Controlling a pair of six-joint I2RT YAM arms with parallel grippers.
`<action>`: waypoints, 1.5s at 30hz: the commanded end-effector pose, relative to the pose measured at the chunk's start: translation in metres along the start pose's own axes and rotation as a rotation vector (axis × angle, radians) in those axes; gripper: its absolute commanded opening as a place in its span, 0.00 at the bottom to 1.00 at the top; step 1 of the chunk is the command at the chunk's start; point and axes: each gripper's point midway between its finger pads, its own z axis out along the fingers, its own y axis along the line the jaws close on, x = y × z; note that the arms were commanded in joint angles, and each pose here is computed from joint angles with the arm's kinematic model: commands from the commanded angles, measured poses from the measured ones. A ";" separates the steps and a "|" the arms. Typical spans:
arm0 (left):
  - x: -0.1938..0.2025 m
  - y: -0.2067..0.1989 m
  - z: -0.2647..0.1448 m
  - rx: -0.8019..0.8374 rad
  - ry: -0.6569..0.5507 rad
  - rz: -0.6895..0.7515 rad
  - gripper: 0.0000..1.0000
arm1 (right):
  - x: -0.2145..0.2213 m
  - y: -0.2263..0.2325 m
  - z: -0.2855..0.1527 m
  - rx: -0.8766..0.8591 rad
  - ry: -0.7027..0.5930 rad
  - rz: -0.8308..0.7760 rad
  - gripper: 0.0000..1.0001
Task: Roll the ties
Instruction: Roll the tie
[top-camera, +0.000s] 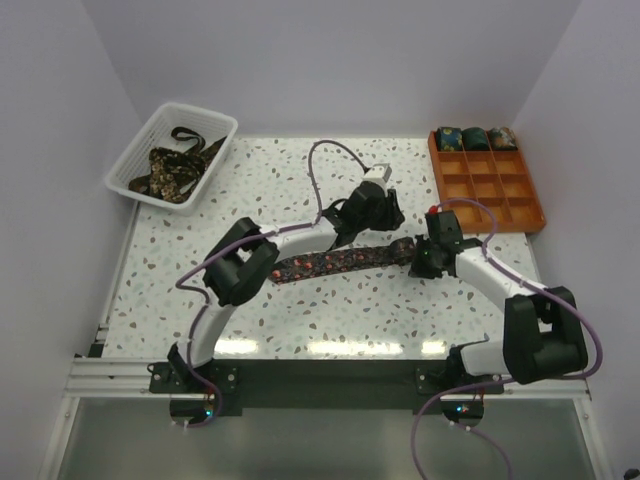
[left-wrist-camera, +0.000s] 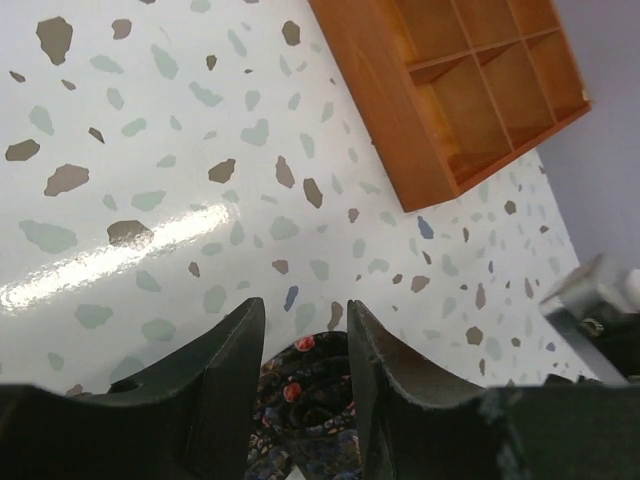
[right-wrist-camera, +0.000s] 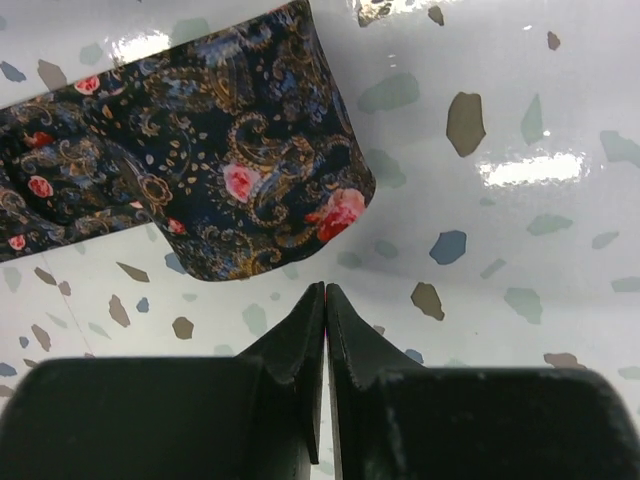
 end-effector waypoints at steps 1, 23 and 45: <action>-0.002 -0.003 0.011 0.014 -0.001 0.053 0.43 | -0.009 0.012 0.007 -0.058 -0.047 0.017 0.06; 0.056 0.001 0.029 0.087 0.157 0.015 0.41 | -0.034 0.022 0.022 -0.086 -0.136 0.059 0.00; -0.055 0.012 -0.048 0.030 -0.054 -0.080 0.57 | -0.055 0.010 -0.034 -0.102 -0.120 0.022 0.32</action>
